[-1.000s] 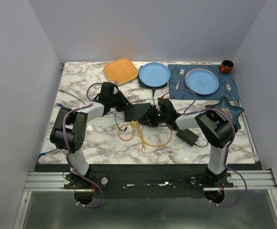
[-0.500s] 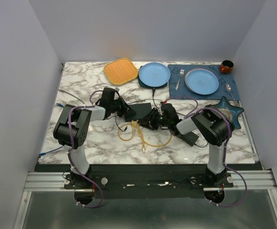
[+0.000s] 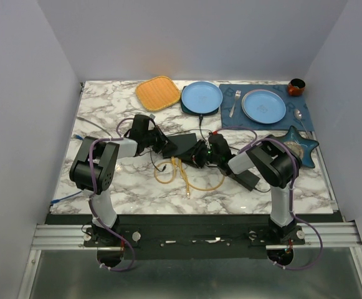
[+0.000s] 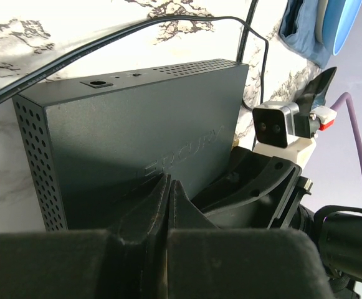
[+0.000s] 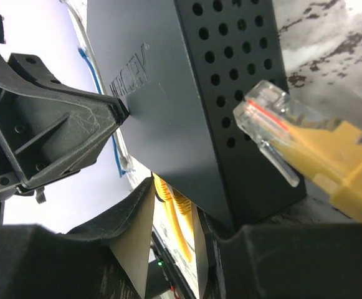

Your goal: Pull the plug from the switch port

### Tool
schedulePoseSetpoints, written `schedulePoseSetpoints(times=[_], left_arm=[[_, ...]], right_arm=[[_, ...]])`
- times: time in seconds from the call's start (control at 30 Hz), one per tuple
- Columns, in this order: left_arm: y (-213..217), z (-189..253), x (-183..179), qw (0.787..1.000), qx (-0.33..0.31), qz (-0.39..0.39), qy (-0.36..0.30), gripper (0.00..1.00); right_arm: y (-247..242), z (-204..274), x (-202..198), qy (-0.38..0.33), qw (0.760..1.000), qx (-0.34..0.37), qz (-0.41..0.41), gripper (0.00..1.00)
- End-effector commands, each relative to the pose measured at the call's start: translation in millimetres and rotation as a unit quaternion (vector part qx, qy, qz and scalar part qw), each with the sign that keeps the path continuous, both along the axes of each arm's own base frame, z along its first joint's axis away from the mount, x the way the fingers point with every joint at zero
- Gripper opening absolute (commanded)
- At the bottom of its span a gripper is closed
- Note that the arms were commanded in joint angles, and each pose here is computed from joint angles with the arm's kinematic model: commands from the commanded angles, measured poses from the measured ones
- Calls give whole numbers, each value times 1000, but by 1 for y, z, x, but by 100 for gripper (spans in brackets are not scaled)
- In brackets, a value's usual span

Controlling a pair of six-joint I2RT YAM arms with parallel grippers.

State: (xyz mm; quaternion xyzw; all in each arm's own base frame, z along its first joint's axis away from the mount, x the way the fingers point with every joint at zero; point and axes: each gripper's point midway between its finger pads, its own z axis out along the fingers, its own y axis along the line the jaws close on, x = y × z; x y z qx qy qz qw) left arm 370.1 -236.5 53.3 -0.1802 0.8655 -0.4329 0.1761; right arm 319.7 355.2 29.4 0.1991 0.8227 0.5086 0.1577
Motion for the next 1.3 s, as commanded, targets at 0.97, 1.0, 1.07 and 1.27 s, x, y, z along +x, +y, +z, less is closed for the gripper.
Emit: schedulePoseSetpoints(times=[0.97, 1.0, 1.07, 1.27], left_arm=[[6, -7, -15, 1000, 1, -1, 24, 5], [5, -7, -15, 1000, 2, -2, 24, 5], [6, -5, -15, 1000, 0, -1, 22, 5], [9, 5, -17, 1000, -3, 3, 11, 5]], right_arm=[[2, -9, 32, 23, 996, 32, -77, 22], [2, -8, 32, 21, 996, 33, -77, 19], [3, -8, 32, 19, 997, 32, -74, 15], [0, -13, 25, 13, 998, 19, -58, 3]])
